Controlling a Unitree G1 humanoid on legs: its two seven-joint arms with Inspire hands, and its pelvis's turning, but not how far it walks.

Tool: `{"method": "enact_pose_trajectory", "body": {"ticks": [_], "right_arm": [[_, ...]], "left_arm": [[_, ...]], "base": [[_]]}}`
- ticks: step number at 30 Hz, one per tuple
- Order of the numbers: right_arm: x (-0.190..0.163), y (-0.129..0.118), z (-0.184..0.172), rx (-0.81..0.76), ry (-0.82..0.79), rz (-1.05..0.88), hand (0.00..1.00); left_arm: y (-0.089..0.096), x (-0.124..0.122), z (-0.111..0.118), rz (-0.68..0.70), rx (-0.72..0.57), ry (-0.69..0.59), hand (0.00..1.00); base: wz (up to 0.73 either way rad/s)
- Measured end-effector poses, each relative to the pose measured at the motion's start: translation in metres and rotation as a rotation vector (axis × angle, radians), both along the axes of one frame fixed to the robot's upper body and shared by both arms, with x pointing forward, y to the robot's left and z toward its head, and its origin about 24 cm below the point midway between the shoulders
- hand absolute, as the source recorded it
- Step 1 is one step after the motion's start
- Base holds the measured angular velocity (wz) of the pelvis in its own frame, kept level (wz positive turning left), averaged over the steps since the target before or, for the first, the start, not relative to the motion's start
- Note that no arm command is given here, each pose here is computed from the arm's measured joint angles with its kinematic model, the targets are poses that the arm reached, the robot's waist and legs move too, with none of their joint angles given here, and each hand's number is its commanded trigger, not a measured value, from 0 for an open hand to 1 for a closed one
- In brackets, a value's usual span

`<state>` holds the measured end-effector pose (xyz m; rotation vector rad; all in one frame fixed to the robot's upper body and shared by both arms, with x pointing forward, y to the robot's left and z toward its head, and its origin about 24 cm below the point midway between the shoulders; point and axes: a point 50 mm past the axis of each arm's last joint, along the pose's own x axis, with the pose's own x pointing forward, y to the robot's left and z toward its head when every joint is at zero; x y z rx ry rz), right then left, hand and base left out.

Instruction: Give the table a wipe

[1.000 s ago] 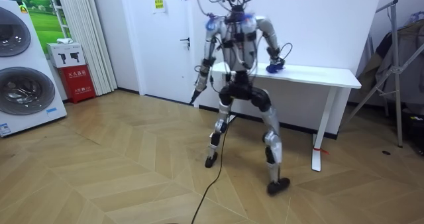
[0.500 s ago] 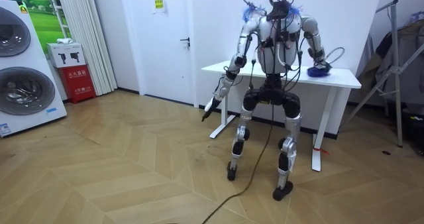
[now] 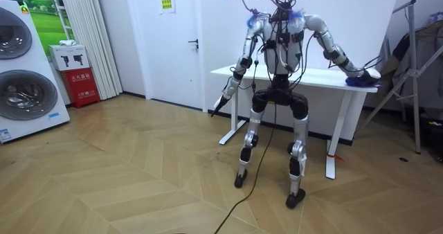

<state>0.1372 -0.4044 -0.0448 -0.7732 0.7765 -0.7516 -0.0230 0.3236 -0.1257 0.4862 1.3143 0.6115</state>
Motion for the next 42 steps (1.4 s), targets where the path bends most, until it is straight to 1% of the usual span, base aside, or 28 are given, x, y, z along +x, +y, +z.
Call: {"method": "enact_pose_trajectory", "body": {"ticks": [3, 6, 7, 8, 9, 11, 12, 13, 14, 16, 17, 19, 21, 24, 26, 28, 31, 36, 40, 42], "right_arm": [[0.0, -0.001, 0.002, -0.03, 0.008, -0.007, 1.0], [0.018, 0.005, 0.009, -0.103, 0.035, 0.047, 1.0], [0.031, 0.011, 0.013, -0.145, 0.051, 0.1, 1.0], [0.057, 0.023, 0.022, -0.195, 0.055, 0.194, 1.0], [0.073, 0.033, 0.028, -0.221, 0.054, 0.265, 1.0], [0.143, 0.09, 0.06, -0.346, -0.009, 0.594, 1.0], [0.158, 0.104, 0.069, -0.368, -0.03, 0.653, 1.0], [0.18, 0.127, 0.084, -0.393, -0.063, 0.746, 1.0], [0.196, 0.144, 0.096, -0.42, -0.072, 0.822, 1.0], [0.213, 0.156, 0.111, -0.451, -0.08, 0.878, 1.0], [0.219, 0.16, 0.117, -0.466, -0.069, 0.898, 1.0], [0.224, 0.159, 0.121, -0.467, -0.047, 0.905, 1.0], [0.227, 0.153, 0.118, -0.459, 0.002, 0.891, 1.0], [0.221, 0.138, 0.104, -0.438, 0.097, 0.847, 1.0], [0.221, 0.134, 0.106, -0.434, 0.078, 0.819, 1.0], [0.221, 0.134, 0.107, -0.436, 0.068, 0.814, 1.0], [0.222, 0.136, 0.108, -0.436, 0.05, 0.826, 1.0], [0.221, 0.138, 0.106, -0.366, -0.016, 0.833, 1.0], [0.208, 0.123, 0.097, -0.276, -0.101, 0.739, 1.0], [0.199, 0.111, 0.091, -0.231, -0.133, 0.668, 1.0]], "left_arm": [[0.004, 0.003, 0.003, -0.013, 0.015, -0.008, 0.0], [0.002, 0.01, 0.003, -0.039, 0.016, -0.027, 0.0], [-0.001, 0.014, 0.001, -0.056, 0.007, -0.029, 0.0], [-0.005, 0.014, -0.001, -0.064, -0.008, -0.027, 0.0], [-0.007, 0.015, -0.002, -0.068, -0.016, -0.026, 0.0], [-0.017, 0.02, -0.007, -0.102, -0.054, -0.026, 0.0], [-0.02, 0.024, -0.008, -0.106, -0.065, -0.039, 0.0], [-0.026, 0.032, -0.009, -0.127, -0.086, -0.057, 0.0], [-0.029, 0.037, -0.011, -0.161, -0.106, -0.061, 0.0], [-0.031, 0.042, -0.012, -0.166, -0.116, -0.058, 0.0], [-0.03, 0.04, -0.012, -0.154, -0.117, -0.038, 0.0], [-0.026, 0.038, -0.012, -0.145, -0.122, -0.005, 0.0], [-0.027, 0.033, -0.013, -0.138, -0.137, 0.026, 0.0], [-0.03, 0.038, -0.015, -0.16, -0.16, 0.024, 0.0], [-0.031, 0.037, -0.015, -0.133, -0.178, 0.012, 0.0], [-0.029, 0.04, -0.014, -0.119, -0.181, -0.003, 0.0], [-0.025, 0.052, -0.012, -0.114, -0.183, -0.054, 0.0], [-0.03, 0.067, -0.012, -0.16, -0.188, -0.094, 0.0], [-0.03, 0.073, -0.009, -0.158, -0.176, -0.139, 0.0], [-0.029, 0.073, -0.008, -0.153, -0.172, -0.148, 0.0]], "base": [[-0.09], [-0.31], [-0.47], [-0.53], [-0.47], [-0.21], [0.26], [0.62], [0.71], [0.7], [0.72], [0.85], [0.69], [0.51], [0.16], [0.0], [0.0], [-0.08], [-0.06], [0.0]]}}
